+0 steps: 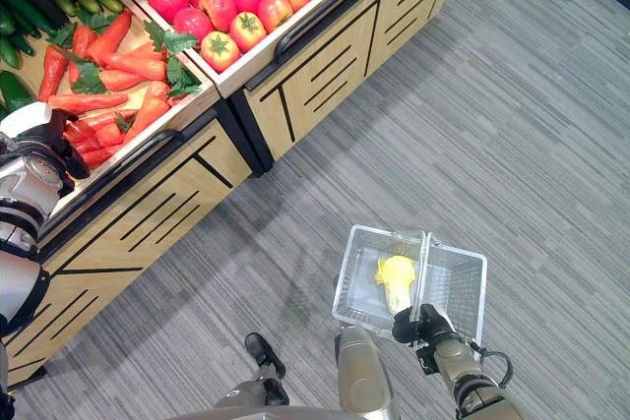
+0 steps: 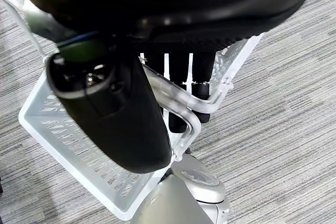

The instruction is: Get the vegetables into the basket

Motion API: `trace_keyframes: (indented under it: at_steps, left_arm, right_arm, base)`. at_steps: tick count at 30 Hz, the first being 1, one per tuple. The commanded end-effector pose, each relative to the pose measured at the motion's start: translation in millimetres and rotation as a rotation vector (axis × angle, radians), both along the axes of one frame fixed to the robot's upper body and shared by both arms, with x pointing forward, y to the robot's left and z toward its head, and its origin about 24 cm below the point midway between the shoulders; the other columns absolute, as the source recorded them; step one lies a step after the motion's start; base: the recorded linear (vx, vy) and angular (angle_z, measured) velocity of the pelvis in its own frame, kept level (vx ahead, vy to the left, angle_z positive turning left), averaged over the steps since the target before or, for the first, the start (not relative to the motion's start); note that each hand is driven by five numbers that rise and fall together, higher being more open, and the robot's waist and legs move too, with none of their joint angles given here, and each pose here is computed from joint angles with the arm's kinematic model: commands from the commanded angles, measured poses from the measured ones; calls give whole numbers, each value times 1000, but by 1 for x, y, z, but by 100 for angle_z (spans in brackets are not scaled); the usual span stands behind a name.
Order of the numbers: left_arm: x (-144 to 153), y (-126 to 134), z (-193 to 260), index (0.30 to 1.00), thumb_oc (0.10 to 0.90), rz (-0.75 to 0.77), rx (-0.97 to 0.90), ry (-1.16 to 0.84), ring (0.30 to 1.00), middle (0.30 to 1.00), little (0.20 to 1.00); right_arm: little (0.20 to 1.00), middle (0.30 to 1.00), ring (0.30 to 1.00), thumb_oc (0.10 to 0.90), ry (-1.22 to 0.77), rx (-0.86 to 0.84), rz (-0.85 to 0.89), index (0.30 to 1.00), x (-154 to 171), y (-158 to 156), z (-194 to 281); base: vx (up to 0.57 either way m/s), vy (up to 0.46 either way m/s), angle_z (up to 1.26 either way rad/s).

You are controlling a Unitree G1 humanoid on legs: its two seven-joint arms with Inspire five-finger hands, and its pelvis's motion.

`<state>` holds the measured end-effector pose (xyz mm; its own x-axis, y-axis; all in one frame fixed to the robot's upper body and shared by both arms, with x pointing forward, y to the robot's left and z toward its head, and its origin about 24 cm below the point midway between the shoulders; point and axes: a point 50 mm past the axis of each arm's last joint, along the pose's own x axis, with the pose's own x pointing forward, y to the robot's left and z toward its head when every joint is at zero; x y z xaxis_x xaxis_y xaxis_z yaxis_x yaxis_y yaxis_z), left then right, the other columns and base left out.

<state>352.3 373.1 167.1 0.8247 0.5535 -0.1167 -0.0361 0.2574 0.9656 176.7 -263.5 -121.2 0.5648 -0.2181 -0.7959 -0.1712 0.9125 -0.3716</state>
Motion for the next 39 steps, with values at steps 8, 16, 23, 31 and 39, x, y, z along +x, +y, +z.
trace_keyframes:
  at_steps: [8, 16, 23, 31, 39]
  left_arm:
    - [0, 4, 6, 1000, 900, 17, 22, 31, 1000, 1000, 1000]
    - [-2, 14, 47, 1000, 900, 4, 414, 165, 1000, 1000, 1000]
    - [13, -11, 57, 1000, 900, -156, 678, 185, 1000, 1000, 1000]
    - [16, -15, 59, 1000, 900, -183, 782, 249, 1000, 1000, 1000]
    - [16, -15, 45, 1000, 900, -172, 695, 255, 1000, 1000, 1000]
  right_arm:
    - [300, 300, 300, 400, 235, -95, 1, 300, -54, -27, -14]
    - [300, 300, 300, 400, 208, -106, 51, 300, -46, -28, -10]
    - [300, 300, 300, 400, 159, -98, 104, 300, -46, -23, -10]
    - [300, 300, 300, 400, 154, -104, 113, 300, -42, -24, -9]
    - [300, 300, 300, 400, 152, -101, 92, 300, -41, -25, -8]
  base:
    - [0, 0, 0]
    - [-3, -3, -2]
    - [0, 0, 0]
    - [4, 9, 2]
    - [0, 0, 0]
